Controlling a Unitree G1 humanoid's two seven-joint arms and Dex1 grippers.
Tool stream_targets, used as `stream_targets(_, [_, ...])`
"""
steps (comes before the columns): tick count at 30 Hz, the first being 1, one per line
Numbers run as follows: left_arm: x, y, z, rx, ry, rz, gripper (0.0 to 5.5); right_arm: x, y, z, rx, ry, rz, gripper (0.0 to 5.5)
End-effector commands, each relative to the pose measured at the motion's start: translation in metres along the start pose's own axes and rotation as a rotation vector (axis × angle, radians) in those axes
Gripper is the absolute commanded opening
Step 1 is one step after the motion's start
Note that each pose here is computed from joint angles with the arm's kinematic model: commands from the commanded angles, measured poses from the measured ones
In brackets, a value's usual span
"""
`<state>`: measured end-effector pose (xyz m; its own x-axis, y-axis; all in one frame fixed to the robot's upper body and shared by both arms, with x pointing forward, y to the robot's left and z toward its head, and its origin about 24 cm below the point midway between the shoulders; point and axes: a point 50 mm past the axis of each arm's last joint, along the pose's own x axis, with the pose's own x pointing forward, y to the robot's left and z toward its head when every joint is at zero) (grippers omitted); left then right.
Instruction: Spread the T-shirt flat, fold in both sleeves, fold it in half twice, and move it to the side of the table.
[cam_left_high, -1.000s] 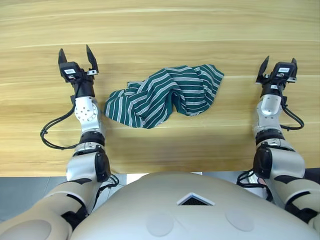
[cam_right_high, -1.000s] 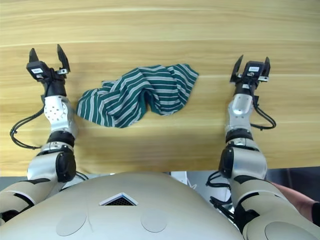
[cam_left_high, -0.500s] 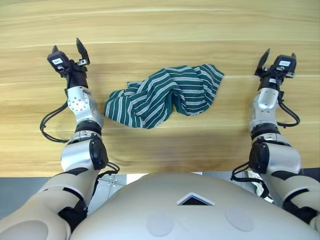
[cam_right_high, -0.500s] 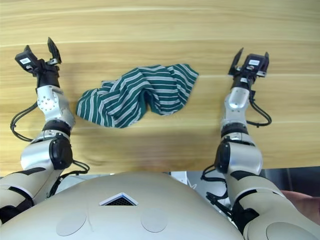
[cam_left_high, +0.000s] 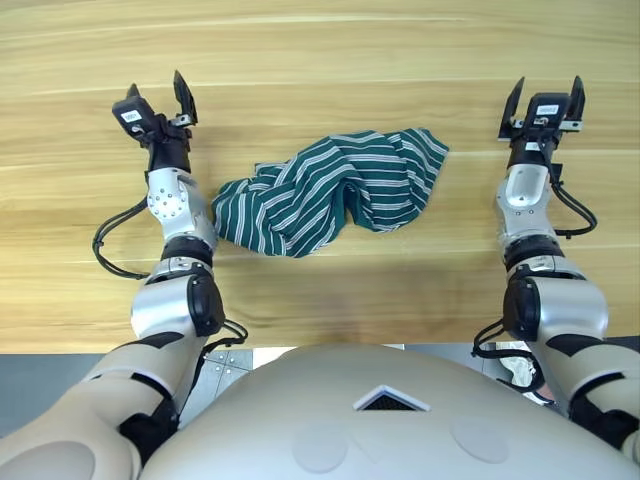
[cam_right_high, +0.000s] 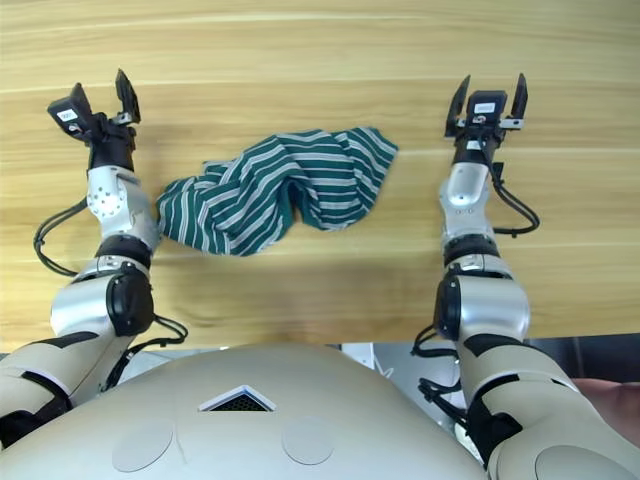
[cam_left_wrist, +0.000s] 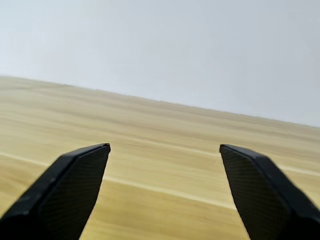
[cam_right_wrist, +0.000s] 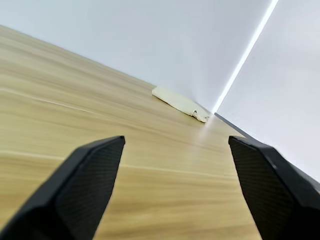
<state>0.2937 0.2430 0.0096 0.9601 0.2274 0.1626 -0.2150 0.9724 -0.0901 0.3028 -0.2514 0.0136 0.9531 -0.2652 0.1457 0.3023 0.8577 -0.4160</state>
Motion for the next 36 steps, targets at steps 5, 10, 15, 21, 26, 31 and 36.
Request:
stream_targets(5, [-0.002,-0.01,0.006,0.064,-0.054,-0.066,4.09,-0.004,-0.01,-0.001,-0.041,-0.041,-0.027,3.84])
stream_targets(10, [-0.031,-0.012,0.058,0.033,-0.288,-0.403,4.09,-0.034,-0.017,0.017,-0.241,-0.315,0.202,3.84])
stream_targets(15, [-0.124,-0.043,0.09,0.274,-0.235,-1.057,4.09,-0.065,-0.034,0.04,-0.453,-0.409,0.489,3.84])
stream_targets(21, [-0.192,-0.029,0.075,0.731,0.032,-1.355,4.09,-0.074,-0.032,0.041,-0.632,-0.353,0.74,3.84])
stream_targets(26, [-0.212,-0.025,0.071,0.849,0.104,-1.399,4.09,-0.054,-0.008,0.05,-0.645,-0.373,0.761,3.84])
stream_targets(31, [-0.194,-0.025,0.06,1.019,0.032,-1.314,4.09,-0.052,0.004,0.048,-0.627,-0.382,0.754,3.84])
stream_targets(36, [-0.187,-0.018,0.05,1.127,0.042,-1.27,4.09,-0.054,0.004,0.042,-0.633,-0.37,0.75,3.84])
